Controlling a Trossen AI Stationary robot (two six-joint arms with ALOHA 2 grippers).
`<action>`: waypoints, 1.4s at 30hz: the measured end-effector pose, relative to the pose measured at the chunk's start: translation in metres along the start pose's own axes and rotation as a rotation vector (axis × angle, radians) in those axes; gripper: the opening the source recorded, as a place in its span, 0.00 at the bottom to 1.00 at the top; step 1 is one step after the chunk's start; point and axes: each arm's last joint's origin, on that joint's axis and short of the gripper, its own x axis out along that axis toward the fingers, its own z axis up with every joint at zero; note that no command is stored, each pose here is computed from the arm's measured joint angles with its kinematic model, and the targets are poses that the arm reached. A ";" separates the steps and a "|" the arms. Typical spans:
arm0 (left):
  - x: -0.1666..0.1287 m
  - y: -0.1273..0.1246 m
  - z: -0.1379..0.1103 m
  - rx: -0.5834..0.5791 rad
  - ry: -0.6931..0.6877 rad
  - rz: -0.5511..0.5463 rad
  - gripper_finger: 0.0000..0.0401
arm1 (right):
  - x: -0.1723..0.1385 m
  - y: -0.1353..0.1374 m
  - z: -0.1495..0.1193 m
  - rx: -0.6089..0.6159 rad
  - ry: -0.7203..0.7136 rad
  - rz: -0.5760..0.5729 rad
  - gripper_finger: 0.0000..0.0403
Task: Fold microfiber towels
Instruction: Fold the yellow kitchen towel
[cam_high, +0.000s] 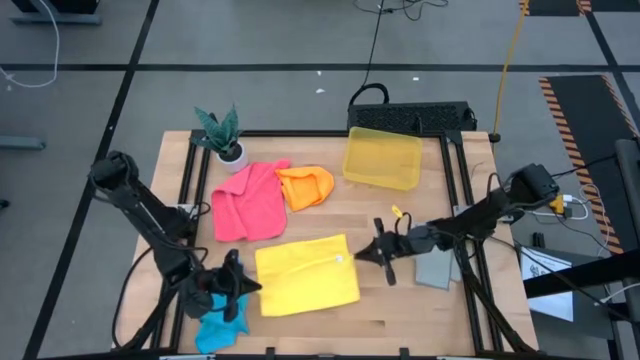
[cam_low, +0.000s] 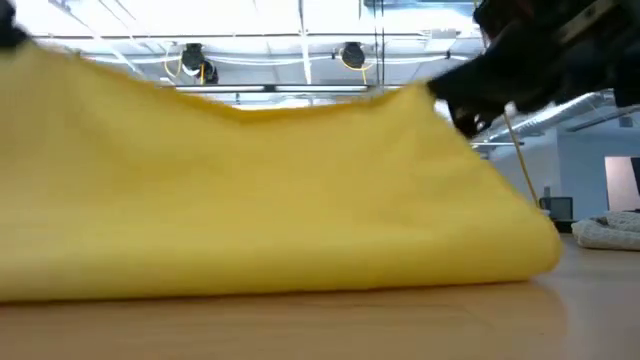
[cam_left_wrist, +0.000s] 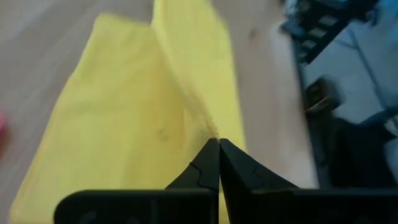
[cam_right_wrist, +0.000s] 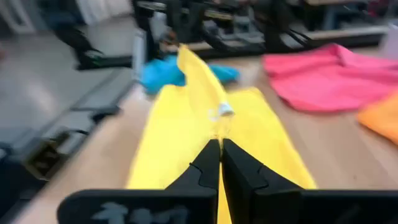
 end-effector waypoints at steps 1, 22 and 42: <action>0.001 0.005 -0.006 -0.004 0.015 0.010 0.02 | 0.000 -0.003 -0.001 0.001 0.010 -0.014 0.00; -0.005 -0.018 0.000 0.043 0.014 -0.234 0.01 | 0.003 0.014 0.005 -0.004 -0.104 0.348 0.00; 0.003 0.010 -0.014 0.014 0.063 -0.014 0.02 | 0.009 -0.016 -0.010 0.030 0.028 -0.059 0.00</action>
